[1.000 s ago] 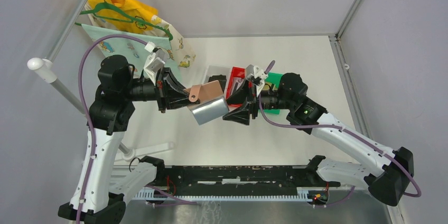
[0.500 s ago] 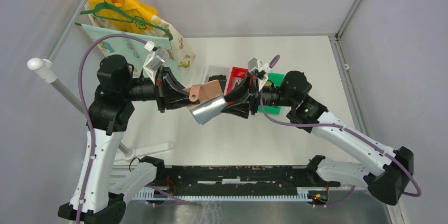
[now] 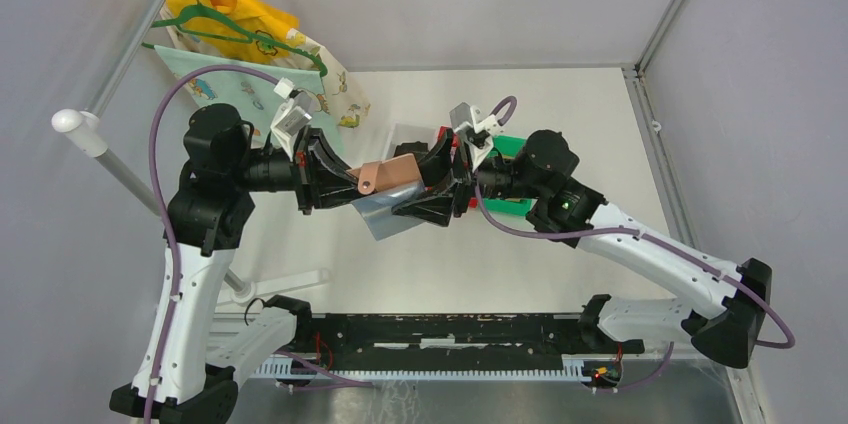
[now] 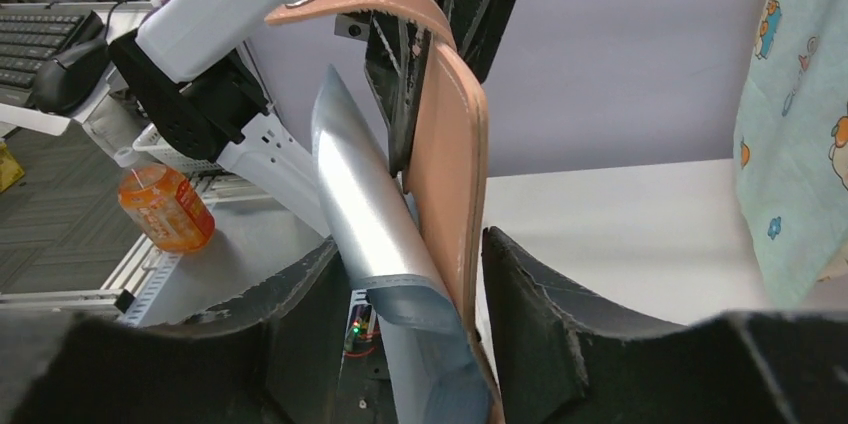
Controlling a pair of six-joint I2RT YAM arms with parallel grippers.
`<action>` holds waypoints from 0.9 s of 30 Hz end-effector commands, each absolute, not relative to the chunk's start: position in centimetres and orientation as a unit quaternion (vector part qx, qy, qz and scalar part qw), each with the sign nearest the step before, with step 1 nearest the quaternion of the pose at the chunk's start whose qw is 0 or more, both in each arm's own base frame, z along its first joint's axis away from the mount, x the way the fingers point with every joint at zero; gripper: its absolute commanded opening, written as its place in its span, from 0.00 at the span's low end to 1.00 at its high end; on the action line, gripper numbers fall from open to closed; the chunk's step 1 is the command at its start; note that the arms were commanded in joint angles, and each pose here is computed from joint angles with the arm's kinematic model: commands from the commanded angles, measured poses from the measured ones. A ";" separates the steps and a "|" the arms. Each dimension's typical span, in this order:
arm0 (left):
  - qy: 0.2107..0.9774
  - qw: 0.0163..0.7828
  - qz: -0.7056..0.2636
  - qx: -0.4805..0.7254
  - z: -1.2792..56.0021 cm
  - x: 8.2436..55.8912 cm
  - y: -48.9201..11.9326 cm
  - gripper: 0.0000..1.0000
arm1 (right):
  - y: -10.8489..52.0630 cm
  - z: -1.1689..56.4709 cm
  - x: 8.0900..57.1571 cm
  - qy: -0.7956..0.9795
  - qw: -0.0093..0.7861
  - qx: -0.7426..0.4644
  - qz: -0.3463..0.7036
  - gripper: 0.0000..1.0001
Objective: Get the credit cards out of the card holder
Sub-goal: Remove the credit card from the card holder.
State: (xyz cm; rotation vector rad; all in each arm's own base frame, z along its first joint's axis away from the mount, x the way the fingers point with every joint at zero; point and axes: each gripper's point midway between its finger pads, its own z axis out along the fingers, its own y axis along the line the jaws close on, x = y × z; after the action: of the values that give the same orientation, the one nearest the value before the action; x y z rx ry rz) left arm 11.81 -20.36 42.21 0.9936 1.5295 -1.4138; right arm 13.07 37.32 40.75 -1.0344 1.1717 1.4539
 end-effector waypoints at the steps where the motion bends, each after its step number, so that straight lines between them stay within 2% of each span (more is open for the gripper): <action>1: 0.588 0.402 -0.572 0.408 43.1 10.6 -20.3 0.02 | 36.9 44.1 12.7 0.444 0.516 -0.415 0.604 0.45; 3: 0.587 0.407 -0.568 0.408 43.1 10.7 -20.3 0.02 | 36.6 43.7 12.9 0.453 0.518 -0.408 0.600 0.22; 4: 0.588 0.411 -0.565 0.407 43.1 10.9 -20.3 0.04 | 36.5 43.6 13.0 0.459 0.519 -0.404 0.597 0.16; 6: 0.588 0.430 -0.550 0.409 43.2 11.3 -20.3 0.21 | 36.3 43.3 13.2 0.470 0.520 -0.399 0.591 0.07; 7: 0.587 0.440 -0.540 0.412 43.3 11.6 -20.2 0.31 | 36.2 43.3 13.3 0.473 0.522 -0.396 0.589 0.04; 8: 0.593 0.445 -0.528 0.414 43.0 11.9 -20.1 0.49 | 36.1 43.4 13.5 0.477 0.524 -0.393 0.586 0.01; 9: 0.595 0.452 -0.516 0.419 43.0 12.1 -20.0 0.59 | 36.0 43.4 13.7 0.483 0.529 -0.388 0.580 0.00; 12: 0.595 0.478 -0.475 0.438 43.0 12.6 -19.5 0.71 | 35.4 43.8 14.6 0.500 0.540 -0.378 0.562 0.00; 16: 0.574 0.485 -0.457 0.475 43.4 11.0 -19.1 0.79 | 34.3 44.2 15.1 0.505 0.551 -0.373 0.550 0.00; 20: 0.556 0.480 -0.455 0.503 42.3 9.7 -18.9 0.81 | 34.0 44.5 14.9 0.501 0.546 -0.375 0.557 0.00; 27: 0.573 0.568 -0.360 0.469 40.5 14.0 -18.0 0.77 | 35.3 44.9 12.7 0.471 0.491 -0.394 0.619 0.00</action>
State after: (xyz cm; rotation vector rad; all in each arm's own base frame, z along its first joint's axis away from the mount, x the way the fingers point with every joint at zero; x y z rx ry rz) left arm 11.28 -18.52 40.41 1.1517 1.4087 -1.0275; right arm 14.35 35.47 39.54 -0.9566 1.3378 1.4071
